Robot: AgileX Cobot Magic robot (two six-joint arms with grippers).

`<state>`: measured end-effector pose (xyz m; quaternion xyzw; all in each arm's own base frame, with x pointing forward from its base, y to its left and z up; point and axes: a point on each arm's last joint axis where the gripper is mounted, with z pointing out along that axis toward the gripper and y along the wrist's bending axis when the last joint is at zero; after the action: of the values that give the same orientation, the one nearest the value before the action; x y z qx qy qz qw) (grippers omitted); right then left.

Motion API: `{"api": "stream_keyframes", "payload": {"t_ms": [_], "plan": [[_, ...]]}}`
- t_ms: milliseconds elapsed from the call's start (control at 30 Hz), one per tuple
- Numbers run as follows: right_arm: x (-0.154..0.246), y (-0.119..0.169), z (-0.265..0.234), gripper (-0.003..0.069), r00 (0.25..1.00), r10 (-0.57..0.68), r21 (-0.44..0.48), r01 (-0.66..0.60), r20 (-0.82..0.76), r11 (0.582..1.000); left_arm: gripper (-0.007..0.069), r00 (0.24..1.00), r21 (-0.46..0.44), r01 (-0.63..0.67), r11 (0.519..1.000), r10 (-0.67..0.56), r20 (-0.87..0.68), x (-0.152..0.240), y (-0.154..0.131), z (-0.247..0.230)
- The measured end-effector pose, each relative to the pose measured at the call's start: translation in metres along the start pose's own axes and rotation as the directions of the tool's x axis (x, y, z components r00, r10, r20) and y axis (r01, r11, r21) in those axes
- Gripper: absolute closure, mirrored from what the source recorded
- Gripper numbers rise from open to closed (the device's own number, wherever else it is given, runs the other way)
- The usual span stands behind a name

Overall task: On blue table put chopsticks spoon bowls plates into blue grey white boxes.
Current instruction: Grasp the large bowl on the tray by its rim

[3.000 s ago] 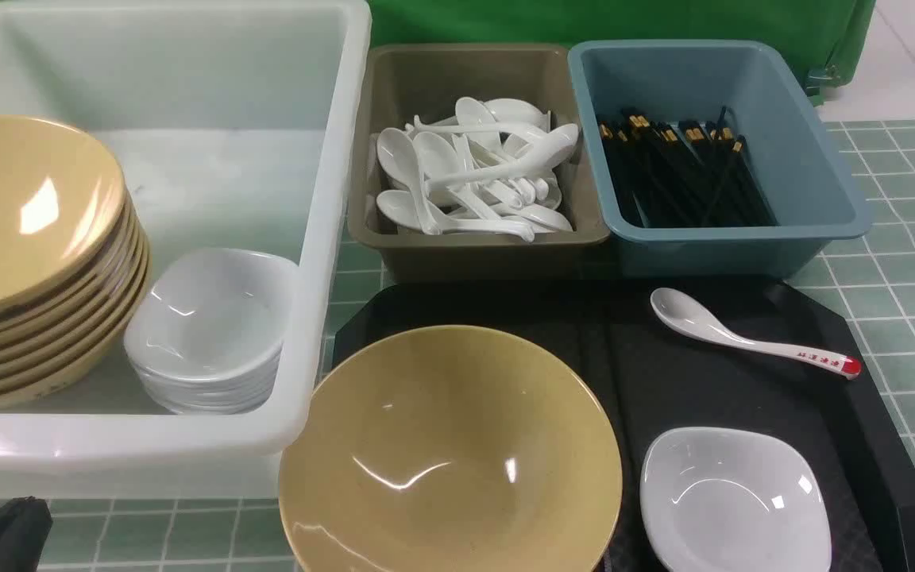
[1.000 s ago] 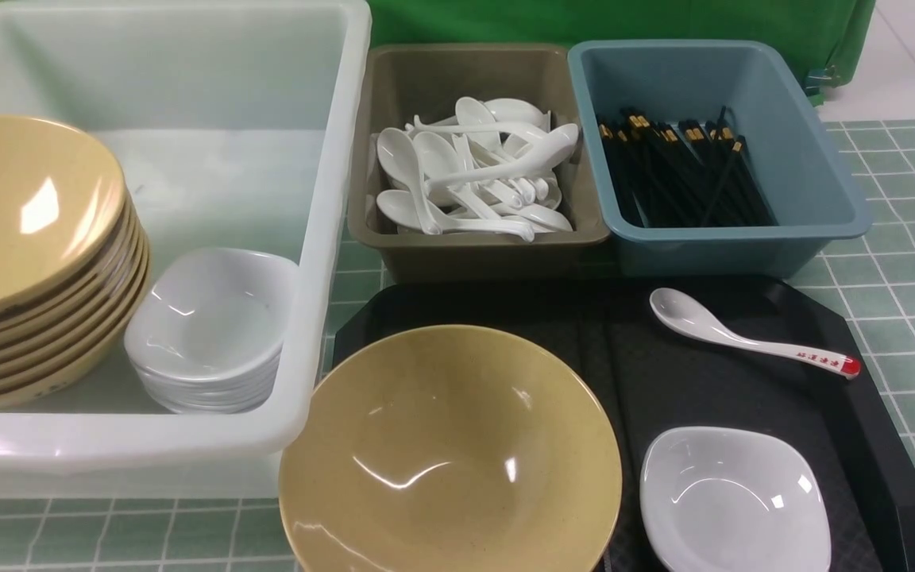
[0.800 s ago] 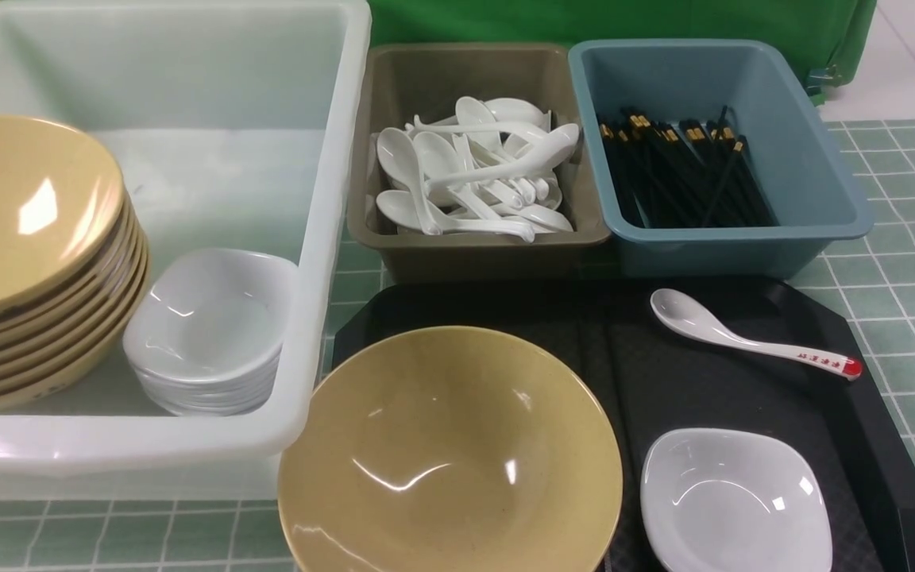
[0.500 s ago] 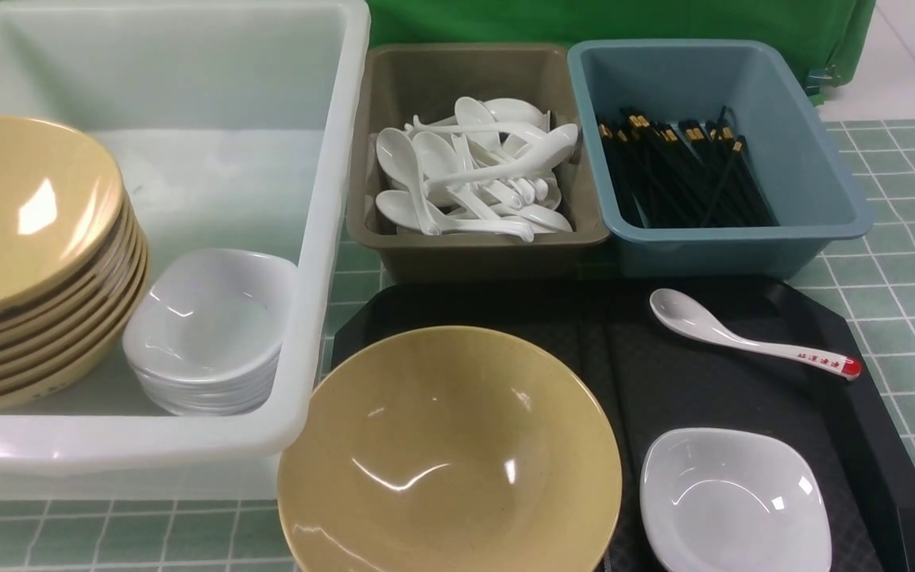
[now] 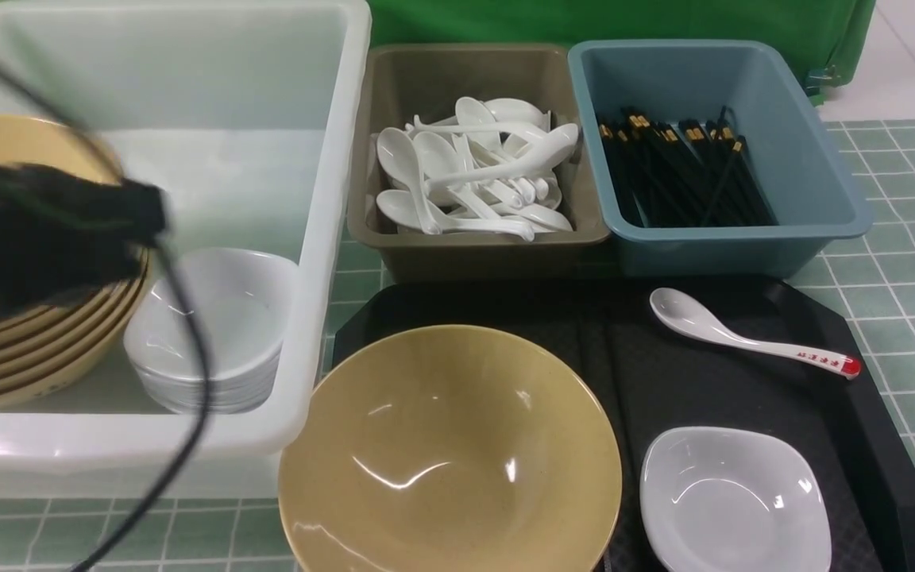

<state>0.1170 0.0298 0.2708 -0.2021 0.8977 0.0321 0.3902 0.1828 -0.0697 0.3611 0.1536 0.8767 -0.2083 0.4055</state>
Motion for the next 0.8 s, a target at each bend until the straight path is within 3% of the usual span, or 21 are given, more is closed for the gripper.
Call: {"api": "stream_keyframes", "payload": {"t_ms": [133,300,500,633,800], "plan": [[-0.002,0.008,0.015,0.0608,0.999,-0.026,-0.091,0.024,-0.02,0.996,0.062,0.989,0.127,-0.076,0.989,0.091,-0.113,-0.012,-0.029,0.042],[0.002,0.019,0.033,0.0608,0.999,-0.046,-0.162,0.044,-0.012,0.986,0.062,0.936,0.196,-0.144,0.97,0.198,-0.29,-0.002,-0.069,0.099],[0.002,0.027,0.038,0.0608,0.998,-0.07,-0.202,0.068,0.001,0.977,0.062,0.816,0.198,-0.316,0.928,0.372,-0.442,0.021,-0.103,0.16],[0.0,0.029,0.039,0.0608,0.997,-0.075,-0.207,0.076,0.013,0.975,0.062,0.735,0.171,-0.375,0.911,0.405,-0.544,0.035,-0.114,0.196],[-0.001,0.029,0.039,0.0608,0.997,-0.077,-0.206,0.079,0.019,0.975,0.062,0.698,0.132,-0.376,0.917,0.374,-0.61,0.046,-0.114,0.235]]}}
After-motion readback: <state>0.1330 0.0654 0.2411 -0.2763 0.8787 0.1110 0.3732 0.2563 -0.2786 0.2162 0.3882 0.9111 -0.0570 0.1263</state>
